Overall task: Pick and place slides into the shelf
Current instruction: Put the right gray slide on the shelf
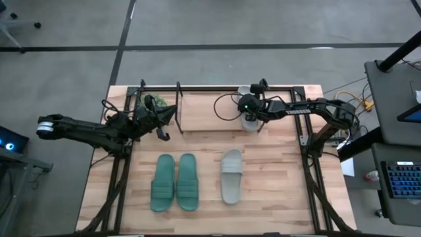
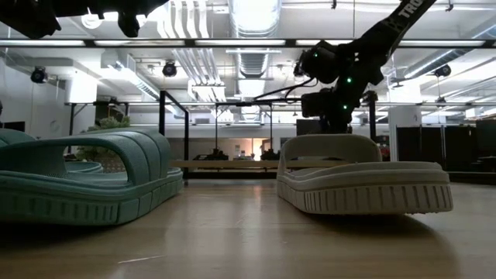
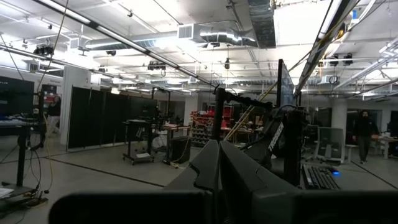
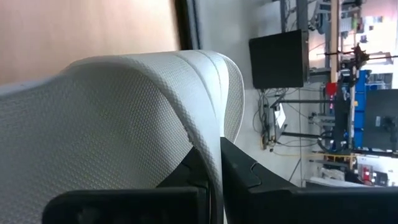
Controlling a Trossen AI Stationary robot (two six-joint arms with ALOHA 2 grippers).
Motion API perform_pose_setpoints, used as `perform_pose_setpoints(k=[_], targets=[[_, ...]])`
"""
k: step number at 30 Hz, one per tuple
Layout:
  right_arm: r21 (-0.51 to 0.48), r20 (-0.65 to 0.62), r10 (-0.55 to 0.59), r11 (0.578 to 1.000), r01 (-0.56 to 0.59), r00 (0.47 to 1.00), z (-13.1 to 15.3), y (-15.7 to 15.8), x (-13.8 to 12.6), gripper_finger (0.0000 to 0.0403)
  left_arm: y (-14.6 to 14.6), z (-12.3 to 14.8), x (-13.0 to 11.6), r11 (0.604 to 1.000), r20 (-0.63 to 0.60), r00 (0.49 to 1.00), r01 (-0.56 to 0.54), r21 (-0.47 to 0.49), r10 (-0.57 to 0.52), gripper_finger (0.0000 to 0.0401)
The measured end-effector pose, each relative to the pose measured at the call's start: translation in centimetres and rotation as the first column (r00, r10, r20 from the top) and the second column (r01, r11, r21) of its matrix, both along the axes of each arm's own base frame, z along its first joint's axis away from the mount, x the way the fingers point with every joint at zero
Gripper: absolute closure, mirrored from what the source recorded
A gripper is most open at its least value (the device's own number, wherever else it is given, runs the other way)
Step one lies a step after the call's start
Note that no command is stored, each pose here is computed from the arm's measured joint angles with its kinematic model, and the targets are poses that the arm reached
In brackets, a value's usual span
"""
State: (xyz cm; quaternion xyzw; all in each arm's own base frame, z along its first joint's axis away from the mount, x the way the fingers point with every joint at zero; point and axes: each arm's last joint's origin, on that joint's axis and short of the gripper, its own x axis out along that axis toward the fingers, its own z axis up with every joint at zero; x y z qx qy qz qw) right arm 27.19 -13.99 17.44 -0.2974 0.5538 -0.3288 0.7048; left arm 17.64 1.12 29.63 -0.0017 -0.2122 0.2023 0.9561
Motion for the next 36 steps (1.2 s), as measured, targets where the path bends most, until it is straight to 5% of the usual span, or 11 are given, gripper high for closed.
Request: perform_pose_setpoints(k=[12, 36], targets=[[0.011, 0.025, 0.013, 1.000, -0.013, 1.000, -0.05, 0.01, 0.08, 0.0379, 0.00, 0.00, 0.00, 1.000, 0.000, 1.000, 0.000, 0.000, 0.000, 0.0401], [0.010, -0.012, 0.002, 1.000, -0.002, 1.000, 0.28, 0.17, -0.20, 0.0246, 0.00, 0.00, 0.00, 1.000, 0.000, 1.000, 0.000, 0.000, 0.000, 0.0401]])
